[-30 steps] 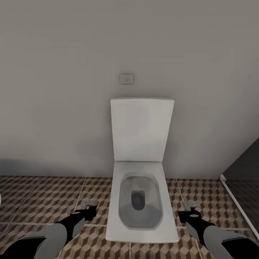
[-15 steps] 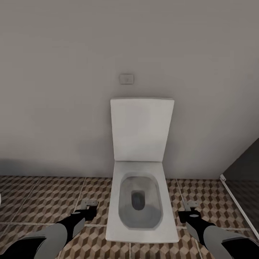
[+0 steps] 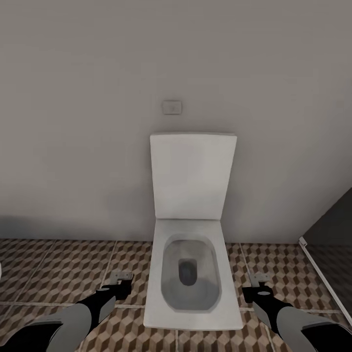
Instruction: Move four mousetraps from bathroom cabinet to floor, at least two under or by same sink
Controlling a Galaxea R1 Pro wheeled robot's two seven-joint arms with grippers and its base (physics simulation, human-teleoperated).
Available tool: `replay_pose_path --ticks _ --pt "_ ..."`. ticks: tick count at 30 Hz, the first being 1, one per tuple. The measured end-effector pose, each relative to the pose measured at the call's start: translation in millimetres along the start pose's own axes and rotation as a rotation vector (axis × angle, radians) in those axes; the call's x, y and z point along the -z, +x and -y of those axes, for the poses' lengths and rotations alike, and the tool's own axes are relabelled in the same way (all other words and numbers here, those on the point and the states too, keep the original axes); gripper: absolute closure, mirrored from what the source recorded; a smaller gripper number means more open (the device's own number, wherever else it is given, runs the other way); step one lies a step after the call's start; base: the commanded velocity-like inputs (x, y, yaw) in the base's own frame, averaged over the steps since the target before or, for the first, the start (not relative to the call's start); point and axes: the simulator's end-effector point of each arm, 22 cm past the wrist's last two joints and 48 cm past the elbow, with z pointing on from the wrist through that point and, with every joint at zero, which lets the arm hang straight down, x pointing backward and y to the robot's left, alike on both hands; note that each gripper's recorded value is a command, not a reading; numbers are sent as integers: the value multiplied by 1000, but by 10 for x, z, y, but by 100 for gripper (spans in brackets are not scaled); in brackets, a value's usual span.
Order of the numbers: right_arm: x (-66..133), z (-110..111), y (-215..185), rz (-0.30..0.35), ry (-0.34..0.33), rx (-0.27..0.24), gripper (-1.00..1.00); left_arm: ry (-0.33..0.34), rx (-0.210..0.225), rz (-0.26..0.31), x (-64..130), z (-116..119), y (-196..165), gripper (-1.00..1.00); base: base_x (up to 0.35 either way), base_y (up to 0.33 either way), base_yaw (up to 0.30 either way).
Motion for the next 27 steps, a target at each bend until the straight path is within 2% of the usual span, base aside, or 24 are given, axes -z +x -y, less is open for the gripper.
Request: replay_pose_path --ticks 27 --pt "0 6 -1 0 2 -2 100 -2 0 0 -1 -12 0 100 0 0 0"
